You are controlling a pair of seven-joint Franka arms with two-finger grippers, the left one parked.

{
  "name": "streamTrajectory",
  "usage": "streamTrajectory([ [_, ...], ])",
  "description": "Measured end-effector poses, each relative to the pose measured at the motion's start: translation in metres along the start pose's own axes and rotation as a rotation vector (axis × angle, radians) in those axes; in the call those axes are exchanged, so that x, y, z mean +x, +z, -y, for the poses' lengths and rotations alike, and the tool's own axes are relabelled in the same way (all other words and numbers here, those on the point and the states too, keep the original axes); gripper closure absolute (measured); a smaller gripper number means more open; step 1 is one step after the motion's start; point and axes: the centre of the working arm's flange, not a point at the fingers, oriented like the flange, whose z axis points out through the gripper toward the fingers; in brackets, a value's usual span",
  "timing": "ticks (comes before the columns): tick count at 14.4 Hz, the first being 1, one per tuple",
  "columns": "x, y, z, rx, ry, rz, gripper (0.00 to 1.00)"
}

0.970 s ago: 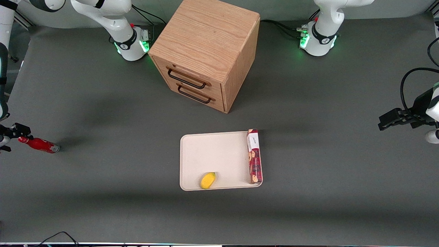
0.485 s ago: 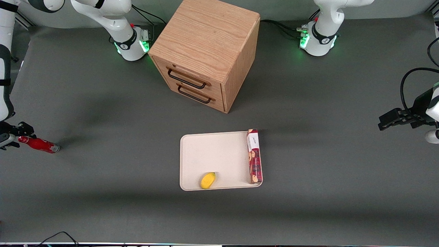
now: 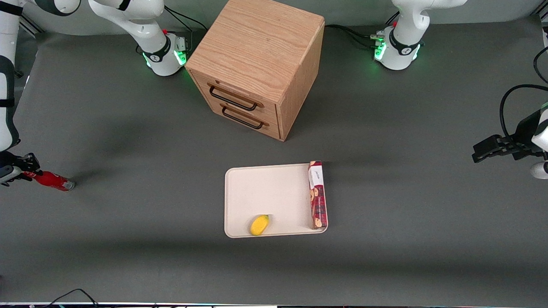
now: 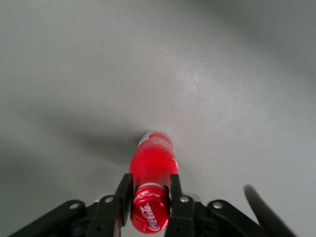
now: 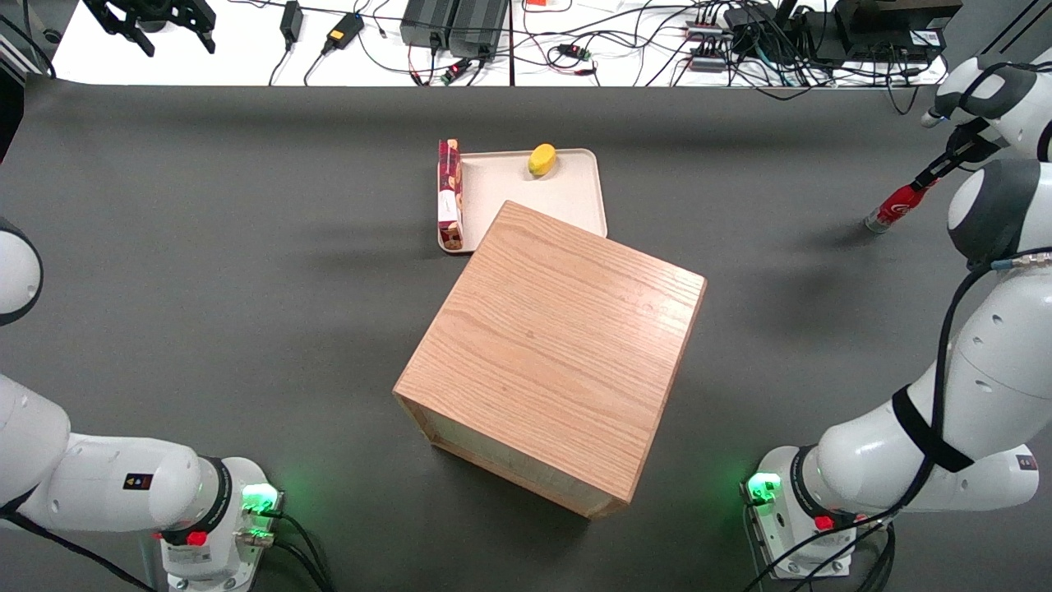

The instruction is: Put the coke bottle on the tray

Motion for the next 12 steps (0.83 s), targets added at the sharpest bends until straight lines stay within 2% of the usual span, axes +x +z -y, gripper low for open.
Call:
streamTrajectory([
  [4, 0.001, -0.003, 0.000, -0.004, -0.002, -0.005, 0.68],
  [6, 0.006, -0.019, 0.002, -0.002, -0.010, -0.022, 0.68],
  [9, 0.022, -0.080, 0.005, 0.009, -0.048, -0.050, 0.68],
  [12, 0.054, -0.164, 0.024, 0.047, -0.075, -0.063, 0.68],
])
